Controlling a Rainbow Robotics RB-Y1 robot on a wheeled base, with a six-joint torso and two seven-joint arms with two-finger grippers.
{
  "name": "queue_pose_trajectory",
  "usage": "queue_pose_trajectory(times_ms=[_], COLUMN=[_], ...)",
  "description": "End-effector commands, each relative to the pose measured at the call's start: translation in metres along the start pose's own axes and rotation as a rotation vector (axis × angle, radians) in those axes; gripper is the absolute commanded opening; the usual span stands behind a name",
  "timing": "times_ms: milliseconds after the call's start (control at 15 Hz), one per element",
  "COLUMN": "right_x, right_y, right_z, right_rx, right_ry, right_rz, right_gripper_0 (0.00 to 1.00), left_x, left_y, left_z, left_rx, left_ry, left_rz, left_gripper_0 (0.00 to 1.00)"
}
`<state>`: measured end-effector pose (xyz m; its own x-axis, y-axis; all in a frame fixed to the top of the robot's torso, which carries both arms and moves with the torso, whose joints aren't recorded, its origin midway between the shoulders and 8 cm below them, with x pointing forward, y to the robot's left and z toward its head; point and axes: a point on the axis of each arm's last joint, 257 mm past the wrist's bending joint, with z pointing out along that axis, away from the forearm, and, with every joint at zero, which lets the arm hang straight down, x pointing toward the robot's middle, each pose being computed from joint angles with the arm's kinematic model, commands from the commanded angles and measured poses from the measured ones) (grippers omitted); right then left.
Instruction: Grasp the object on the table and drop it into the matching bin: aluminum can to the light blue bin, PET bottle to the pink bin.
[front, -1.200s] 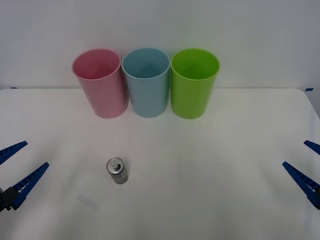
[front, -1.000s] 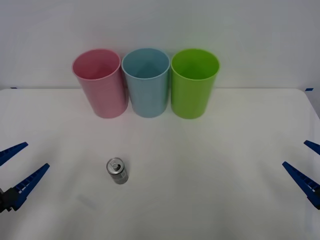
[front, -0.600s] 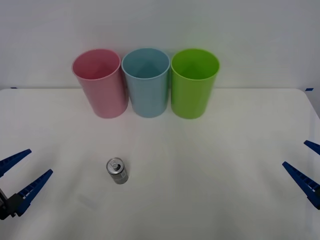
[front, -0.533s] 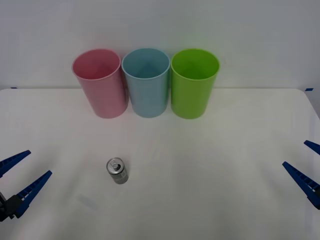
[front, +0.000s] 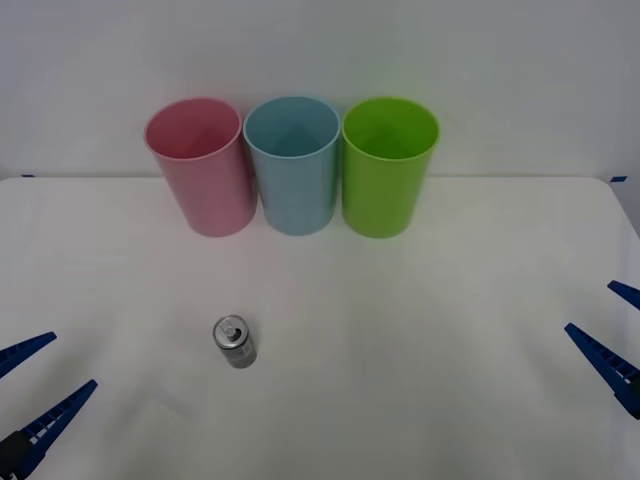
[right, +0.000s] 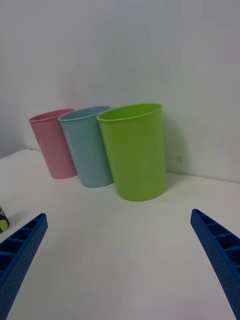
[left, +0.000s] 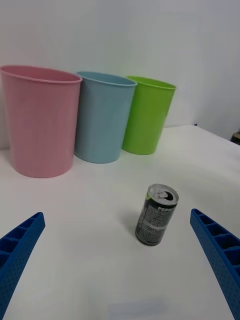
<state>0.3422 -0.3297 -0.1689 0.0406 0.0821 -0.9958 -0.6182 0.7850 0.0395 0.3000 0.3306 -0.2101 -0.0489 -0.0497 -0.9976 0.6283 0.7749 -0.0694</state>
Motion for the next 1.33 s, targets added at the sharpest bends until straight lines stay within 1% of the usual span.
queue_pose_trajectory(times_ms=[67,267,333,400,467,600,800,1000,1333], right_x=[0.000,0.000,0.000,0.000,0.000,0.000,0.000,0.000,0.000], right_y=[0.000,0.000,0.000,0.000,0.000,0.000,0.000,0.000,0.000], right_z=[0.000,0.000,0.000,0.000,0.000,0.000,0.000,0.000,0.000], right_rx=[0.000,0.000,0.000,0.000,0.000,0.000,0.000,0.000,0.000], right_ry=[0.000,0.000,0.000,0.000,0.000,0.000,0.000,0.000,0.000], right_rz=[0.000,0.000,0.000,0.000,0.000,0.000,0.000,0.000,0.000], right_gripper_0=[1.00,1.00,1.00,1.00,1.00,1.00,1.00,1.00,1.00], left_x=[0.018,0.043,0.050,0.059,0.066,0.074,0.078,0.083,0.091], left_y=[-0.003,-0.004,-0.006,-0.011,-0.017,-0.025,-0.034,-0.035,-0.039], left_z=[-0.005,-0.006,-0.005,-0.003,0.000,0.004,0.021,0.037,0.065], left_rx=[-0.003,-0.001,0.005,0.017,0.031,0.046,0.064,0.059,0.082], left_ry=[0.028,0.056,0.062,0.068,0.074,0.083,0.066,0.064,0.077], left_rz=[0.062,0.099,0.087,0.067,0.056,0.033,0.016,0.040,0.078], left_gripper_0=[1.00,1.00,1.00,1.00,1.00,1.00,1.00,1.00,1.00])
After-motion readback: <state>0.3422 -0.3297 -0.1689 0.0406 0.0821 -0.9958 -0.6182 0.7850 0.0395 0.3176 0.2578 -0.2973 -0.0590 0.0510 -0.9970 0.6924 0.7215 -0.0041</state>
